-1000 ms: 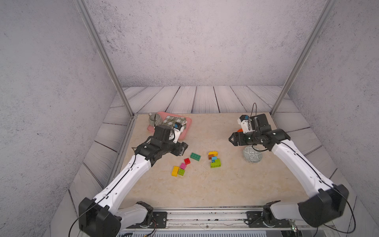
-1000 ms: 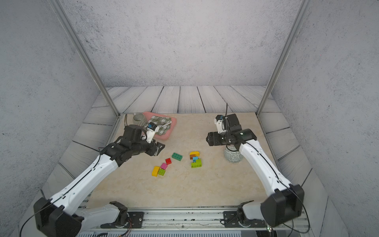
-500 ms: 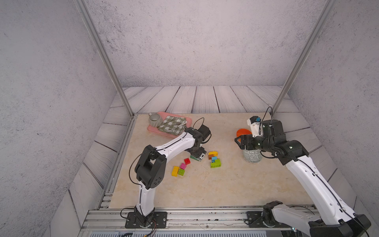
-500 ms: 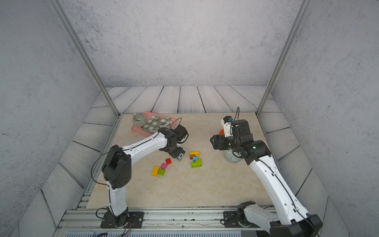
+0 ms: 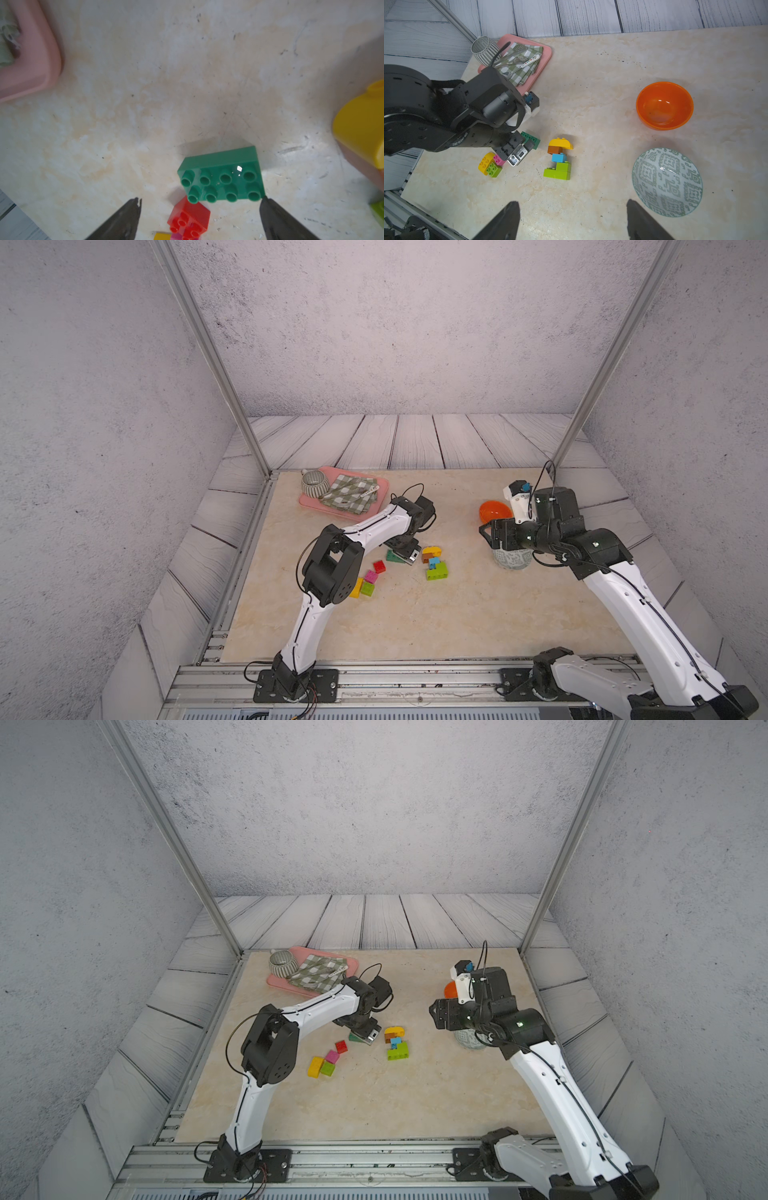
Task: Assemble the letter s with lego
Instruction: Pick up the lego brick from the center of the board.
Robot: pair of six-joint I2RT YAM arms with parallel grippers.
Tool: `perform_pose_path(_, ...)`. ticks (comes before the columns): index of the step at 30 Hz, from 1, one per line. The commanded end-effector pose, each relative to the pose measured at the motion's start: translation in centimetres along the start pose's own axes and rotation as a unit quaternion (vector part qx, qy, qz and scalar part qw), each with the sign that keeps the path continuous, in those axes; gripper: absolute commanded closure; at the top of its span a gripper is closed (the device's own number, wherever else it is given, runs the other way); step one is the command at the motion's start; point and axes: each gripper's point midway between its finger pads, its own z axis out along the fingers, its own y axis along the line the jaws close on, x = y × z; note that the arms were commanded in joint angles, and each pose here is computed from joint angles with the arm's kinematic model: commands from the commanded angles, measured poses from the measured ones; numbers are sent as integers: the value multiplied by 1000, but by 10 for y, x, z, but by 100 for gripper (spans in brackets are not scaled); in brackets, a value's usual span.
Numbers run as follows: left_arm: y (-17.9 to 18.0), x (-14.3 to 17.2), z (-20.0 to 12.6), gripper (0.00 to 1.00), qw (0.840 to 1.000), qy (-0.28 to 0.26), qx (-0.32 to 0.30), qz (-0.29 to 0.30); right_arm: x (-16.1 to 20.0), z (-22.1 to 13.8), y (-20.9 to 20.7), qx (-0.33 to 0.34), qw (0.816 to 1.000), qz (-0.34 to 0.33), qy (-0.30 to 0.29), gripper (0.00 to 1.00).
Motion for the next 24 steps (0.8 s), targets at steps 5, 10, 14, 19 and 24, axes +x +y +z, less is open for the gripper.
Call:
perform_pose_path(5, -9, -1, 14, 6, 998, 16, 39, -37, 7, 0, -5, 10, 1000, -4, 14, 16)
perform_pose_path(10, -14, -3, 20, 7, 995, 20, 68, -68, 7, 0, -4, 9, 1000, -4, 14, 16)
perform_pose_path(14, -13, 1, 28, 10, 994, 35, 69, -83, 8, 1, -4, 6, 1000, -2, 17, 16)
perform_pose_path(19, -13, 4, 36, 21, 989, 49, 81, -114, 9, 2, -2, 1, 1000, -1, 19, 16)
perform_pose_path(24, -16, 2, 30, 50, 985, 46, 100, -131, 9, 2, -2, 0, 1000, -1, 18, 16)
